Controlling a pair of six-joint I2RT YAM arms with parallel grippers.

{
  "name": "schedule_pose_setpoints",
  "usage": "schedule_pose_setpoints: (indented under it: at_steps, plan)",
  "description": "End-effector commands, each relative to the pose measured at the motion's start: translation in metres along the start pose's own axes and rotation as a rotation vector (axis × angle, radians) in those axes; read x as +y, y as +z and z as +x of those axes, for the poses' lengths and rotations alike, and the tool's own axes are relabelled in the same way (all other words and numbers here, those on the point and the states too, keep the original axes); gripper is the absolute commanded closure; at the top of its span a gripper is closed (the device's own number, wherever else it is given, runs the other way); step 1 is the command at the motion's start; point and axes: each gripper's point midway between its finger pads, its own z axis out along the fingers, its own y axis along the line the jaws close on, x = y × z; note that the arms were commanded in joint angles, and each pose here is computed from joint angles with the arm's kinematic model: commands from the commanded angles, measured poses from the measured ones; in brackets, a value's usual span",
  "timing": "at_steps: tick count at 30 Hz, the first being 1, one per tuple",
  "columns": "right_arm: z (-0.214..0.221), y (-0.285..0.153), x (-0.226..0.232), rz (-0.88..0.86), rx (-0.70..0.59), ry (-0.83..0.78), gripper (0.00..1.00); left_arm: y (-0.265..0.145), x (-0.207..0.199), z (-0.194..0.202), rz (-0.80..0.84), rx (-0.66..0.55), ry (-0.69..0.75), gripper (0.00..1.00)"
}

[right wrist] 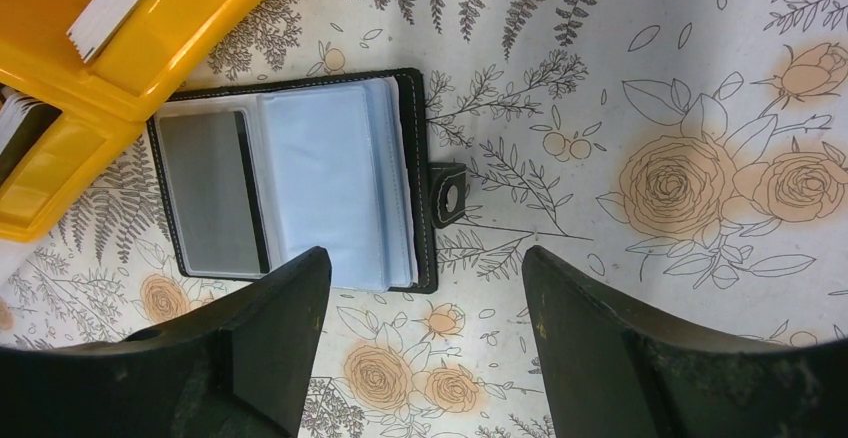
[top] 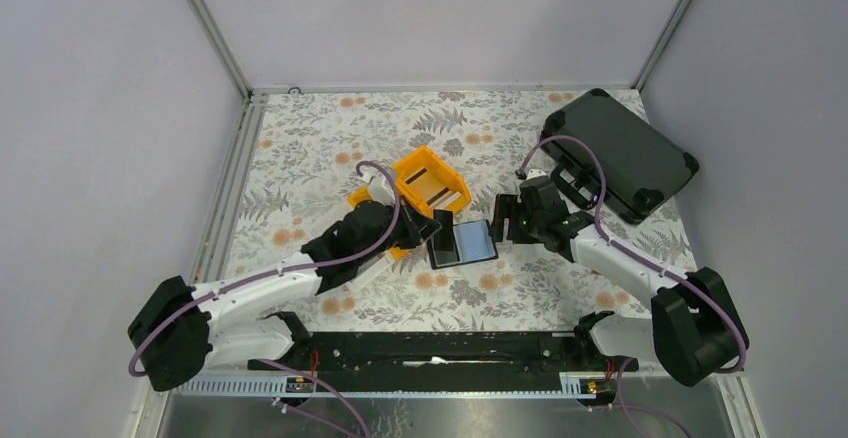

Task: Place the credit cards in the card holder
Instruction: Insert the credit card into the card holder.

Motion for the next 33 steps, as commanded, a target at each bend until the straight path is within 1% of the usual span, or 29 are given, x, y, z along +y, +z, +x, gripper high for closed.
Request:
schedule_pose_setpoints:
  at_steps: [1, 5, 9, 15, 16, 22, 24, 26, 27, 28, 29, 30, 33]
  plan:
    - [-0.002, 0.006, -0.005, 0.019, -0.016, 0.024, 0.24, 0.011, -0.03, -0.019, 0.092, -0.166, -0.056, 1.0]
    - [0.001, 0.011, -0.007, 0.027, -0.012, 0.026, 0.25, 0.023, -0.023, -0.007, 0.062, -0.165, -0.058, 1.0]
    - [0.003, 0.017, -0.013, 0.054, -0.004, 0.028, 0.27, 0.036, -0.012, 0.005, 0.025, -0.135, -0.068, 1.0]
    - [-0.001, 0.027, -0.011, 0.045, -0.022, 0.026, 0.3, 0.047, 0.002, 0.016, -0.029, -0.105, -0.062, 1.0]
    - [-0.002, 0.029, -0.011, 0.047, -0.023, 0.025, 0.32, 0.049, 0.004, 0.018, -0.037, -0.098, -0.064, 1.0]
    - [-0.003, 0.044, -0.023, 0.122, -0.01, 0.026, 0.68, 0.058, 0.013, 0.03, -0.062, -0.065, -0.08, 1.0]
    - [-0.001, 0.047, -0.028, 0.152, -0.004, 0.031, 0.77, 0.061, 0.016, 0.034, -0.067, -0.056, -0.088, 1.0]
    - [0.001, 0.05, -0.032, 0.175, 0.004, 0.034, 0.83, 0.063, 0.017, 0.036, -0.071, -0.053, -0.094, 1.0]
    - [0.003, 0.052, -0.034, 0.185, 0.012, 0.037, 0.88, 0.064, 0.019, 0.036, -0.073, -0.053, -0.097, 1.0]
    - [0.005, 0.053, -0.036, 0.191, 0.017, 0.04, 0.91, 0.066, 0.02, 0.037, -0.075, -0.054, -0.098, 1.0]
    - [0.006, 0.054, -0.037, 0.199, 0.021, 0.042, 0.97, 0.067, 0.021, 0.039, -0.077, -0.05, -0.102, 1.0]
    - [0.007, 0.055, -0.038, 0.205, 0.023, 0.045, 1.0, 0.068, 0.022, 0.039, -0.075, -0.05, -0.105, 1.0]
    - [0.009, 0.056, -0.043, 0.228, 0.03, 0.046, 1.0, 0.07, 0.026, 0.04, -0.083, -0.049, -0.116, 1.0]
